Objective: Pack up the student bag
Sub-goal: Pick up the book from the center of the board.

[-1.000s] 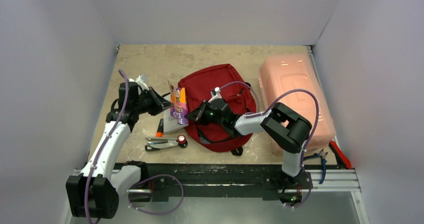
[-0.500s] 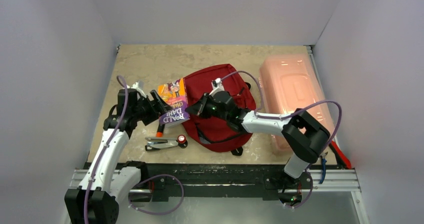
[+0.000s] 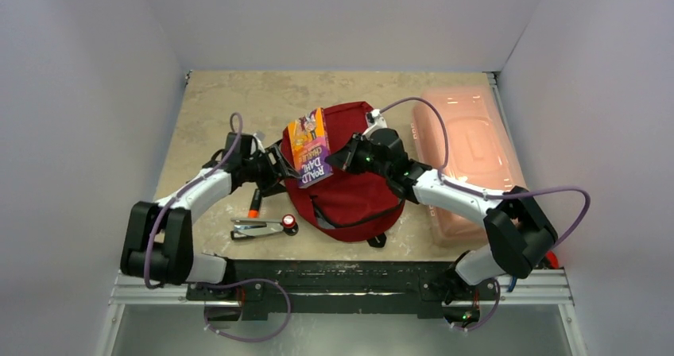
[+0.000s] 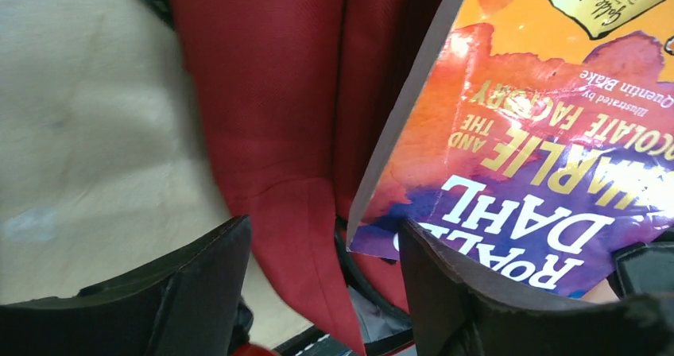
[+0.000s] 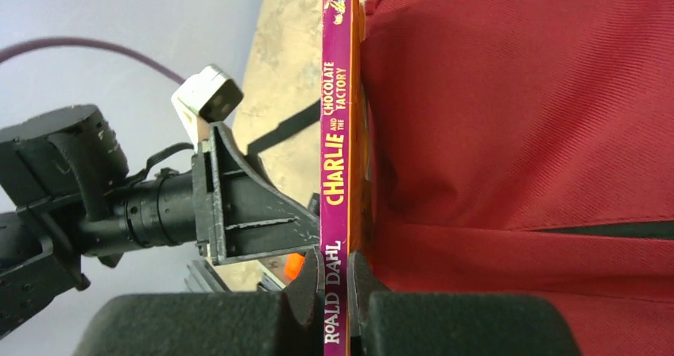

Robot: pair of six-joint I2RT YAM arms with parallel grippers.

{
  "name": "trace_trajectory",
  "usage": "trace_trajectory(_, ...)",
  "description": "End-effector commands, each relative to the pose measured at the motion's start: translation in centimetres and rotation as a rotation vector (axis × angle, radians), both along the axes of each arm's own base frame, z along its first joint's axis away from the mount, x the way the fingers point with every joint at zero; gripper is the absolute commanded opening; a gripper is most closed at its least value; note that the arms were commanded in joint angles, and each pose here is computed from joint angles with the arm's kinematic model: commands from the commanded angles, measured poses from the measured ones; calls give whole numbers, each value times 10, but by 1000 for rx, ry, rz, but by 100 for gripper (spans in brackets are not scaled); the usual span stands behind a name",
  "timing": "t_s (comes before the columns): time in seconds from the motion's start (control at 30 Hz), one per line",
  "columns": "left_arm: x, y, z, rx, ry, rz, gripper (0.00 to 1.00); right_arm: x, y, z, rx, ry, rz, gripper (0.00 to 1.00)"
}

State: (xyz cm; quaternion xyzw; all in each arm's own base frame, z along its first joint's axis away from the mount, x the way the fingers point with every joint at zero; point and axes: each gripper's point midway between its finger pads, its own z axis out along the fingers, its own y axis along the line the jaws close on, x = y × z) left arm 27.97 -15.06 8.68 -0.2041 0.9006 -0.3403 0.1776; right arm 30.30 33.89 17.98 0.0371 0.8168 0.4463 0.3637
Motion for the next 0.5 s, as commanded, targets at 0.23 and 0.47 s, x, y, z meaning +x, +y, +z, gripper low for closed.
trace_trajectory(0.23, 25, -59, 10, -255, -18, -50, 36, 4, 0, -17, -34, -17, 48, 36)
trace_trajectory(0.47, 16, -75, 5, -284, 5, -83, 32, 14, 11, -32, -7, -18, 40, 52)
